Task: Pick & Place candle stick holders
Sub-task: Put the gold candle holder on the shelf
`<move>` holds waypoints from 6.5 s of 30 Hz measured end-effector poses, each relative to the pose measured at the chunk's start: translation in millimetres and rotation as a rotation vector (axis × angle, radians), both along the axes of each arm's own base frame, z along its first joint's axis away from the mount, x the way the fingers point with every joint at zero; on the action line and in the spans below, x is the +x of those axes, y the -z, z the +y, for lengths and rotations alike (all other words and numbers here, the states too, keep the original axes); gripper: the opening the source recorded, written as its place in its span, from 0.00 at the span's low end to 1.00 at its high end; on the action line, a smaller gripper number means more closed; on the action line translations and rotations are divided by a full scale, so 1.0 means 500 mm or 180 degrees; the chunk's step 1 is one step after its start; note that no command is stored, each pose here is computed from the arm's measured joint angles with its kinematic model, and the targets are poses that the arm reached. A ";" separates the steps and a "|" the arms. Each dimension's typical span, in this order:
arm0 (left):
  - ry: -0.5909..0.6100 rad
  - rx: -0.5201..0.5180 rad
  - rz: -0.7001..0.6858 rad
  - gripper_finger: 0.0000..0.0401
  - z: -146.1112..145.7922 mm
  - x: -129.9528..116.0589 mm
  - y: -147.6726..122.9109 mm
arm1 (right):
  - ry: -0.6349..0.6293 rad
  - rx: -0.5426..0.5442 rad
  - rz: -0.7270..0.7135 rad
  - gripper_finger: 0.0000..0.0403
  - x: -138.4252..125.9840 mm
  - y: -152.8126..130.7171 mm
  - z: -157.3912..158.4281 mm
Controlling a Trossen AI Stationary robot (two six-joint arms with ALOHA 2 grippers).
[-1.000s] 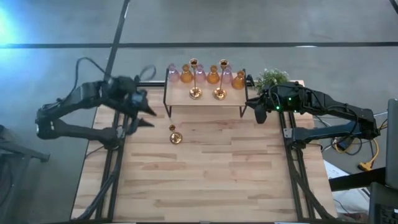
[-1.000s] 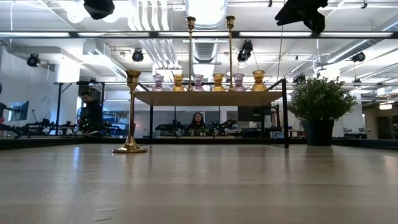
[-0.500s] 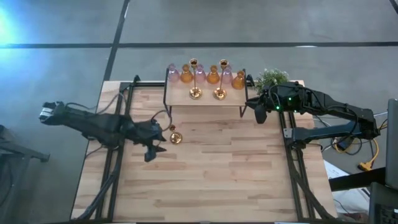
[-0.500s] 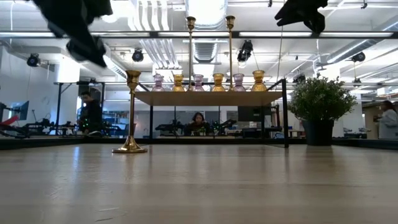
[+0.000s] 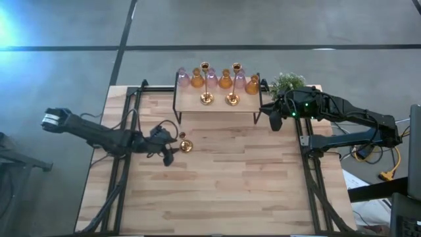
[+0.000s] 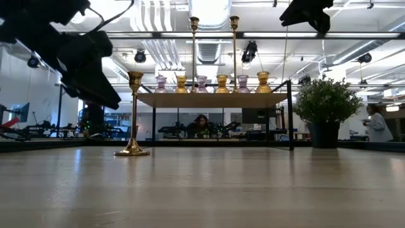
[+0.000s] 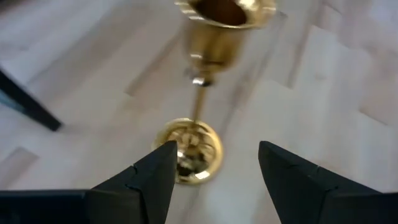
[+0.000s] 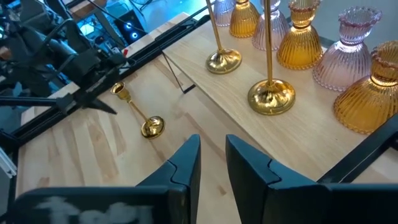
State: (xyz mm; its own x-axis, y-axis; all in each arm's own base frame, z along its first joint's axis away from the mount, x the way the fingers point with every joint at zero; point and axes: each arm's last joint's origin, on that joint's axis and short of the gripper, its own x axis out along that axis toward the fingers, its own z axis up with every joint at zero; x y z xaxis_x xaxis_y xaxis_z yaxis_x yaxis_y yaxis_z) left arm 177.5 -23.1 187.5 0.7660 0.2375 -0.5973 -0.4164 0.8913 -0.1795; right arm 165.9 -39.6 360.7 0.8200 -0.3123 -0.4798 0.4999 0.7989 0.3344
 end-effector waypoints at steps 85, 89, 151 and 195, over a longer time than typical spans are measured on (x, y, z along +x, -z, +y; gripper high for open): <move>-0.0004 0.0427 -0.0606 0.05 0.037 0.088 -0.015 | -0.0009 -0.0054 0.0054 0.15 0.005 0.017 -0.001; 0.0039 0.0511 -0.0506 0.05 0.036 0.132 -0.077 | -0.0010 -0.0055 0.0054 0.15 0.005 0.017 -0.001; -0.1967 0.1076 -0.0395 0.05 0.170 0.465 -0.281 | -0.0248 -0.1116 0.0452 0.18 -0.034 0.006 -0.001; -0.2035 0.0752 -0.0273 0.05 0.223 0.452 -0.259 | -0.0162 -0.1081 0.0517 0.20 -0.046 0.008 -0.008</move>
